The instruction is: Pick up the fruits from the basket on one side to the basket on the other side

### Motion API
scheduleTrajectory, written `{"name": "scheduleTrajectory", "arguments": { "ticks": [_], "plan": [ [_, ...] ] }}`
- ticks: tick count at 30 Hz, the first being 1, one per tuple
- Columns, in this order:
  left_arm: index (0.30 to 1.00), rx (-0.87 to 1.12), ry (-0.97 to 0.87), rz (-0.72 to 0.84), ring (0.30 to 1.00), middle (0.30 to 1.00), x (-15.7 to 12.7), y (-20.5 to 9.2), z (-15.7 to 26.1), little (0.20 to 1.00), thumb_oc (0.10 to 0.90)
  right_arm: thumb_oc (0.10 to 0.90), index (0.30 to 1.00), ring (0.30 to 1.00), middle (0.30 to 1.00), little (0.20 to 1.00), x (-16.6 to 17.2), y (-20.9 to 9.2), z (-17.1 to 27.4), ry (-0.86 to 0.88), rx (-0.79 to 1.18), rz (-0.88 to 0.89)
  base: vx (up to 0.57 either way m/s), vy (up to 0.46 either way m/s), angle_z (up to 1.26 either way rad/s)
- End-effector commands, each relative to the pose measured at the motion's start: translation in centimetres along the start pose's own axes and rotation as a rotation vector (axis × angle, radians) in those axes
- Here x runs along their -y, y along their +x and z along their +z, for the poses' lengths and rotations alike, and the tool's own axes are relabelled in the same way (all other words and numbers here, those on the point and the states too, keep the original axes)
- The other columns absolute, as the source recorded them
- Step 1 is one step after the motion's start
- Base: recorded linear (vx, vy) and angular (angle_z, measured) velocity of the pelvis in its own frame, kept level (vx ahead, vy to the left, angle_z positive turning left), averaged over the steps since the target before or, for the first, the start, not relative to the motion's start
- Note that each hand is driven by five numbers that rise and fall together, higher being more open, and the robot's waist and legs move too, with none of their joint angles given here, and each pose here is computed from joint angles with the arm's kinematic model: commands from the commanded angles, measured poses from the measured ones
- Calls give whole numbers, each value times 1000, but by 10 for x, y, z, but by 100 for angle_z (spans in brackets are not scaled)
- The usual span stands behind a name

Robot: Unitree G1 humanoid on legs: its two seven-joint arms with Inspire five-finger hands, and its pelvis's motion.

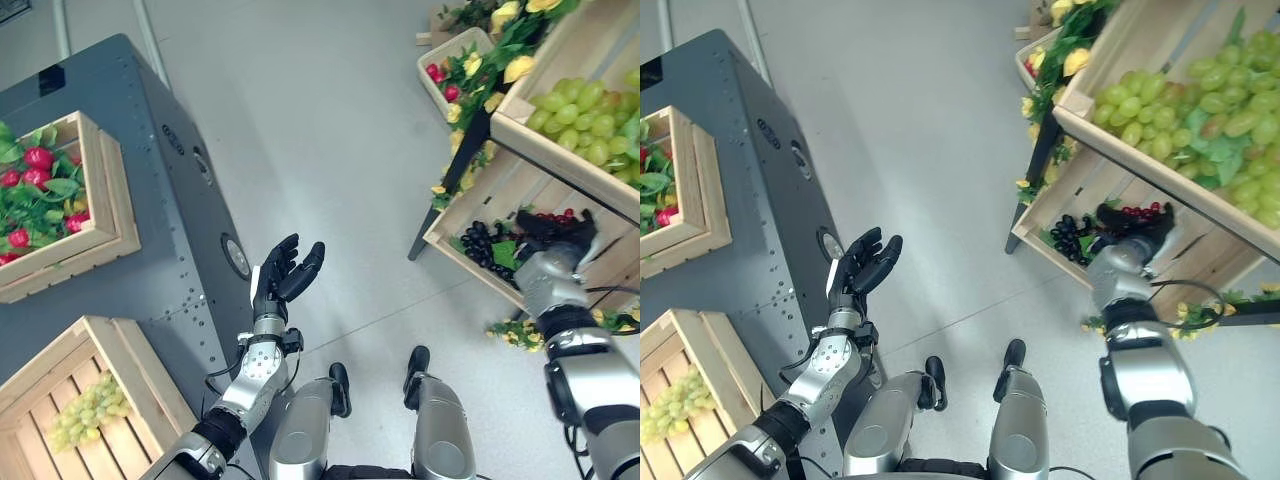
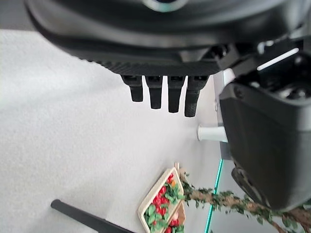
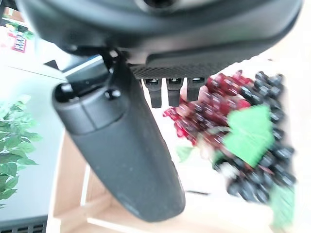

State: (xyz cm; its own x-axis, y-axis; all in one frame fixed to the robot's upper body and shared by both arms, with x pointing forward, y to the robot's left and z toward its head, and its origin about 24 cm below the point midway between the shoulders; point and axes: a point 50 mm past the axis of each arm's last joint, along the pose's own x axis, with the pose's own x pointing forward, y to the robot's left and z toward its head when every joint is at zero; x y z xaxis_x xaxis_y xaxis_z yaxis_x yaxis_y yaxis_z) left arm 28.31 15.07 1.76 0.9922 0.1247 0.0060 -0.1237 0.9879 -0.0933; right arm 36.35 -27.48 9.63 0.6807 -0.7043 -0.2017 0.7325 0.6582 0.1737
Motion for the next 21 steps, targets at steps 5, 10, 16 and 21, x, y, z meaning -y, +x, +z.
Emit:
{"name": "scheduleTrajectory", "arguments": {
  "ticks": [5,10,16,21],
  "plan": [
    [900,140,-80,-29,900,900,25,-2,20,900,800,800,900,900,900,900,-34,-54,-21,11,202,81,-5,48,-17],
    [900,128,-72,10,900,900,22,-4,15,900,800,800,900,900,900,900,-32,-83,-49,-20,225,142,8,15,-17],
    [900,85,-48,74,900,900,9,-14,0,900,800,800,900,900,900,900,-10,-109,-82,-92,260,210,24,-28,-5],
    [900,39,-36,124,900,900,-5,-26,-15,900,800,800,900,900,900,900,11,-124,-105,-196,254,318,28,-53,-5]
  ]
}}
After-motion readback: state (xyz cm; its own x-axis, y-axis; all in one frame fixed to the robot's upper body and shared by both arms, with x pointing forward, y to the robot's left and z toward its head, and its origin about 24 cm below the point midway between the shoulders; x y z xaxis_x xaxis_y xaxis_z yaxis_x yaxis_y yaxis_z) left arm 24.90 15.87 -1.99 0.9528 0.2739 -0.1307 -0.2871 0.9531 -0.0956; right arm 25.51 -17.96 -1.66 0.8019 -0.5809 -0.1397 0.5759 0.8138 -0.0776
